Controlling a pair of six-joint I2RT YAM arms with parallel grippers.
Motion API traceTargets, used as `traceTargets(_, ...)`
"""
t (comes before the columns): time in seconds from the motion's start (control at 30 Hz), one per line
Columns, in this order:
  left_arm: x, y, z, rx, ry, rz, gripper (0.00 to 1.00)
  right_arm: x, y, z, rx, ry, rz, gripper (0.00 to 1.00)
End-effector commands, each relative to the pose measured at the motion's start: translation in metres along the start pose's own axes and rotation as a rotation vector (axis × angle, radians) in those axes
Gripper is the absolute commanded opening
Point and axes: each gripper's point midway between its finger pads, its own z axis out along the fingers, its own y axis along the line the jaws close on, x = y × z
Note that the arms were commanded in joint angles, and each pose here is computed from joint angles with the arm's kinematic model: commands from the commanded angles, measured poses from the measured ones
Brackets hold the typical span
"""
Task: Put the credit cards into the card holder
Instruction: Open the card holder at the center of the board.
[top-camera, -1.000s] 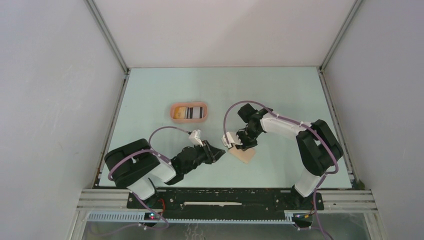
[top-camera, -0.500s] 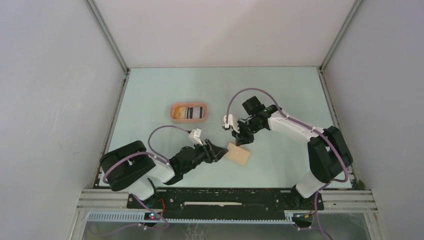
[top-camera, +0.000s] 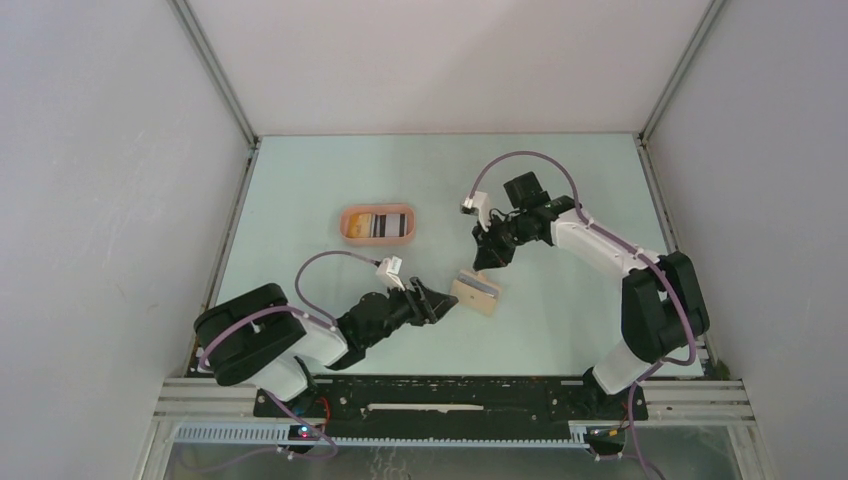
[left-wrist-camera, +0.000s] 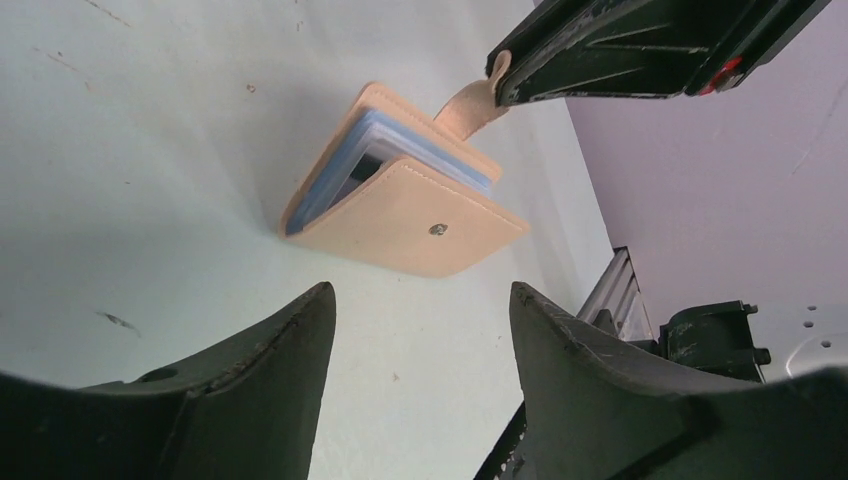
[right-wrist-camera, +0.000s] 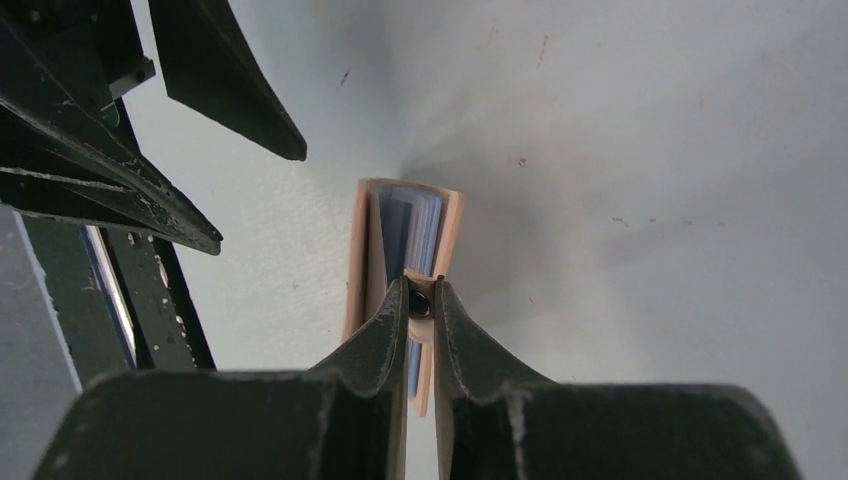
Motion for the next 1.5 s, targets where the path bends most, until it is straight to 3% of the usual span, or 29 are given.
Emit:
traceTargets(0.0,-0.007,-0.011,0.010,0.015,-0.024,-0.037,0.70,-0.029,-0.001,-0.019,0.004,-0.100,0.040,0.00)
traceTargets(0.6,-0.016,-0.006,0.016,-0.029,-0.068,-0.044,0.74,-0.034,-0.004,-0.032,0.035,-0.128,0.050,0.00)
traceTargets(0.93,-0.035,0.008,-0.004,-0.146,-0.110,0.085,0.65,-0.030,-0.014,-0.035,0.084,-0.112,0.051,0.00)
traceTargets(1.13,-0.042,-0.025,-0.005,-0.036,-0.087,0.152,0.58,-0.027,-0.017,-0.036,0.108,-0.096,0.045,0.00)
traceTargets(1.27,-0.040,-0.049,0.008,0.033,-0.046,0.189,0.47,-0.023,-0.018,-0.034,0.108,-0.081,0.053,0.00)
traceTargets(1.47,-0.021,-0.056,0.034,0.059,0.039,0.207,0.39,-0.019,-0.021,-0.032,0.110,-0.068,0.059,0.00)
